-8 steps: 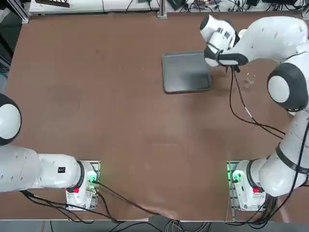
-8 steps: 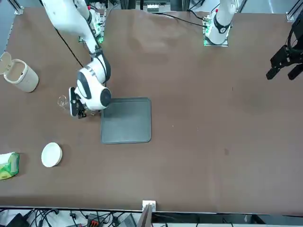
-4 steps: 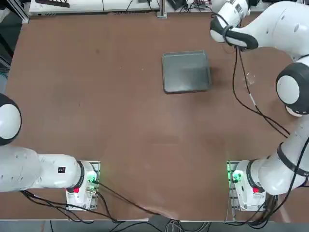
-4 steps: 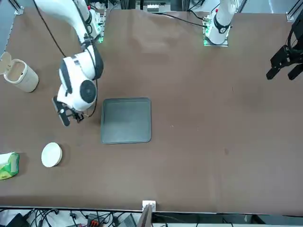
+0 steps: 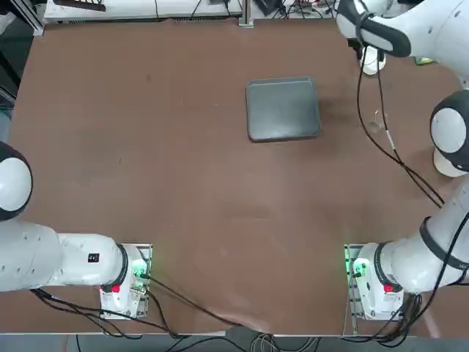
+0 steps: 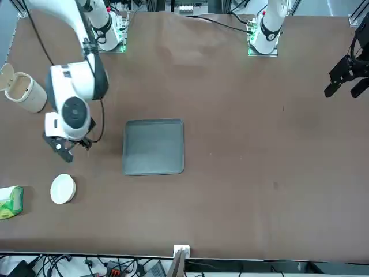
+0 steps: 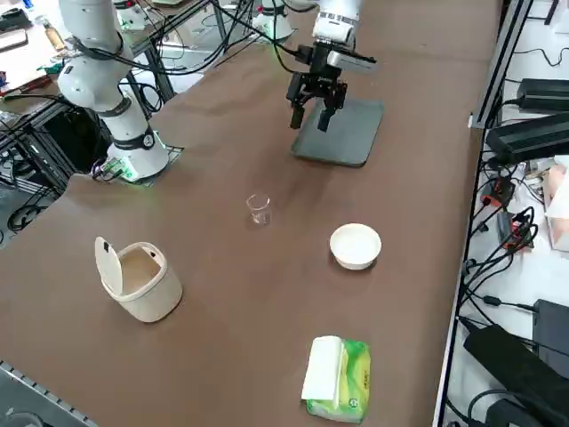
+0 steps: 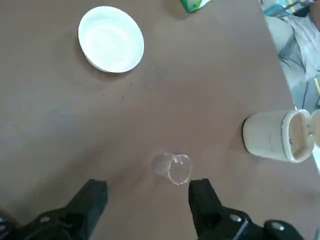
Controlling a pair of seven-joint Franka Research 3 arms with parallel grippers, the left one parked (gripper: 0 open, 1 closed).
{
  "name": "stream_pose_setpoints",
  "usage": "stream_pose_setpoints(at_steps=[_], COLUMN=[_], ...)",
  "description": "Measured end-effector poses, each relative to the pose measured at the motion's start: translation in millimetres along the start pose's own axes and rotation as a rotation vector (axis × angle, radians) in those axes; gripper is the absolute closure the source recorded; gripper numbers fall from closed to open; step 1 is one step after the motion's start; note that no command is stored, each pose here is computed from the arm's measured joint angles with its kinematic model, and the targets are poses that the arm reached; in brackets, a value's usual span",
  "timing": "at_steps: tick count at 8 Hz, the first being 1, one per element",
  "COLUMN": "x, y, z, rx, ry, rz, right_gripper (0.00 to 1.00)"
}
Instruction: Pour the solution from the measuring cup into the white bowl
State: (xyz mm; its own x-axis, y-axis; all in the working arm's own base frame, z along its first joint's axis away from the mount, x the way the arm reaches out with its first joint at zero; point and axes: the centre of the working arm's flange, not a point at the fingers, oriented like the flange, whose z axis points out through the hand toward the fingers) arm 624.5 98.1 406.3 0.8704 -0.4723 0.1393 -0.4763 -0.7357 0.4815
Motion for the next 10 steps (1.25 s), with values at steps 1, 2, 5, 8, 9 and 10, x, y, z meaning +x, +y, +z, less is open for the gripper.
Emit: stream_pose_setpoints(at_steps=[1, 2, 5, 8, 9, 10], x=[9, 16, 42, 56, 55, 52], y=[17, 33, 88, 142, 152, 161], z=[-5, -8, -20, -33, -41, -49], rx=[0.022, 0.044, 0.179, 0.295, 0.305, 0.327], ry=[-0.013, -0.030, -0.095, -0.097, -0.083, -0.075], rz=[-0.065, -0.127, -0.293, -0.429, -0.472, -0.510], right_gripper=[0.00, 0.00, 0.00, 0.01, 0.01, 0.00])
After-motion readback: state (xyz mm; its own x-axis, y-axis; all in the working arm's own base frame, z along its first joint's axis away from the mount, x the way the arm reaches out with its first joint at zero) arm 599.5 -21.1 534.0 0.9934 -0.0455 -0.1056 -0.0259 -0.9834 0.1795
